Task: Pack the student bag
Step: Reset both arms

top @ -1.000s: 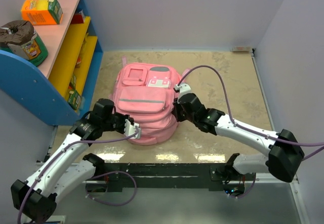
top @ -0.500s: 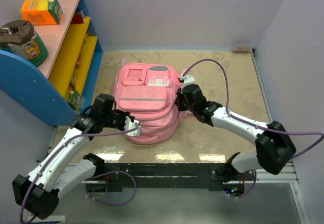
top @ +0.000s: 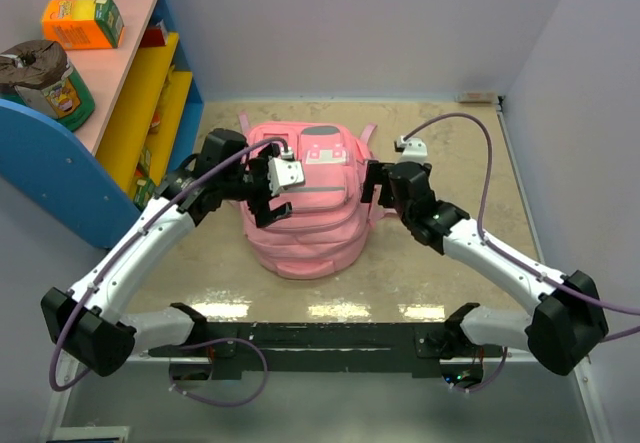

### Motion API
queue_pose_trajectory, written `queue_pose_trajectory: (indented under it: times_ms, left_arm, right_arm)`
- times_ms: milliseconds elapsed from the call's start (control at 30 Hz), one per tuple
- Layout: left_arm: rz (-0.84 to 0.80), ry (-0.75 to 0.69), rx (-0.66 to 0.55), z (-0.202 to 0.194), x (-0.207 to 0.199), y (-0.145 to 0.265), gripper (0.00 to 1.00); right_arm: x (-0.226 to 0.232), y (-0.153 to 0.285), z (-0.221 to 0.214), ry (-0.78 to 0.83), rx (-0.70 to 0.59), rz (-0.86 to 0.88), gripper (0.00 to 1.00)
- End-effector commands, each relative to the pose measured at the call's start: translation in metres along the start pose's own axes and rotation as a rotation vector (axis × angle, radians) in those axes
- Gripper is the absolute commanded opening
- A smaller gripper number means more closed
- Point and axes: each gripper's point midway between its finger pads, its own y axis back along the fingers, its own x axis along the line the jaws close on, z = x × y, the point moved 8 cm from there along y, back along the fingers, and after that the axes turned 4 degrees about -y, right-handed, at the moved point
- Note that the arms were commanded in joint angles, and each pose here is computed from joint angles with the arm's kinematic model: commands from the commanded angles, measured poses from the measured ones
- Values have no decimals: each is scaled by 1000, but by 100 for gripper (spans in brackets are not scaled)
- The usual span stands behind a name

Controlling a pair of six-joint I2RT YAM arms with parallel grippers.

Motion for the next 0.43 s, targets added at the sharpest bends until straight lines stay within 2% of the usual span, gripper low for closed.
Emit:
queue_pose_trajectory:
  times_ms: [0, 133, 267, 400]
  left_arm:
    - [99, 173, 2, 15, 16, 8, 100]
    - [168, 253, 26, 10, 29, 13, 100]
    - [231, 310, 29, 0, 36, 17, 100]
    - [271, 340, 29, -10, 43, 19, 100]
  right_arm:
    - [-4, 17, 9, -43, -33, 37, 99]
    - [0, 29, 31, -70, -100, 66, 99]
    - [0, 28, 34, -38, -58, 26, 99]
    - [-2, 34, 38, -40, -86, 39, 98]
